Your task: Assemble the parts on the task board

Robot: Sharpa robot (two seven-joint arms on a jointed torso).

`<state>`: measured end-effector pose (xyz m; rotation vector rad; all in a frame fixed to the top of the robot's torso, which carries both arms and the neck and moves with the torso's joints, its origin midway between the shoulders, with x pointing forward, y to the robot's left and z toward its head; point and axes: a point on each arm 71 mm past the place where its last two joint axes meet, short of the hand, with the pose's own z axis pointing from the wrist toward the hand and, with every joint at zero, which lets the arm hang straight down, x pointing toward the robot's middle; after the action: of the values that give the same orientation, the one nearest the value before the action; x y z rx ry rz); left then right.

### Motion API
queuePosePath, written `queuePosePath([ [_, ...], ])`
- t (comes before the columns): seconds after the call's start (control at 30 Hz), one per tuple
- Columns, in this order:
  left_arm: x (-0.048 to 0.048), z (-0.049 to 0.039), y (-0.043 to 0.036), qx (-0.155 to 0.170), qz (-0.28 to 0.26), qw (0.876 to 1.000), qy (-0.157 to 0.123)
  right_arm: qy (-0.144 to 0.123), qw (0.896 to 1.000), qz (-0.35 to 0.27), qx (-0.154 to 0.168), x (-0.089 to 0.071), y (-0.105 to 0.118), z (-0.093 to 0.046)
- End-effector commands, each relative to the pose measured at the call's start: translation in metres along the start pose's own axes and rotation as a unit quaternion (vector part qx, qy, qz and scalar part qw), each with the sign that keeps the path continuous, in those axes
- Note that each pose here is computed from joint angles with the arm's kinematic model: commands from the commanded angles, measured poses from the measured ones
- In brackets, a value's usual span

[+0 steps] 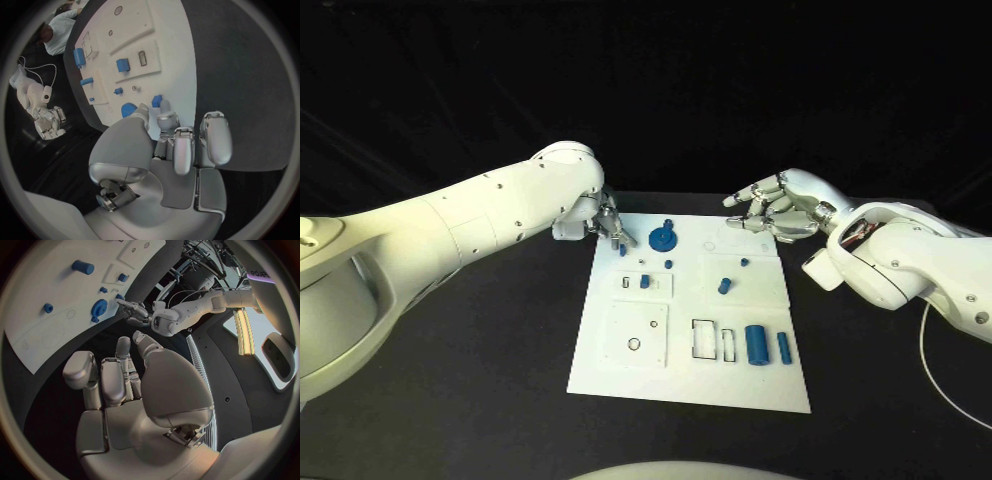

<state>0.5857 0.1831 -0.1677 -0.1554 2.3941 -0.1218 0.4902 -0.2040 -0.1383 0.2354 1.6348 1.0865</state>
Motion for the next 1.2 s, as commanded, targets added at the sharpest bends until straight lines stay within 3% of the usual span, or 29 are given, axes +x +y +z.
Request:
queuePosePath([
  [0.03,0.0026,-0.0002,-0.0019,0.009,0.002,1.0,0.016,0.004,1.0,-0.004,-0.006,0.001,0.0008,0.0001],
  [1.2,0.0057,0.0035,-0.0002,0.004,-0.007,1.0,0.025,0.004,1.0,-0.004,-0.005,0.0004,0.0005,-0.0007],
])
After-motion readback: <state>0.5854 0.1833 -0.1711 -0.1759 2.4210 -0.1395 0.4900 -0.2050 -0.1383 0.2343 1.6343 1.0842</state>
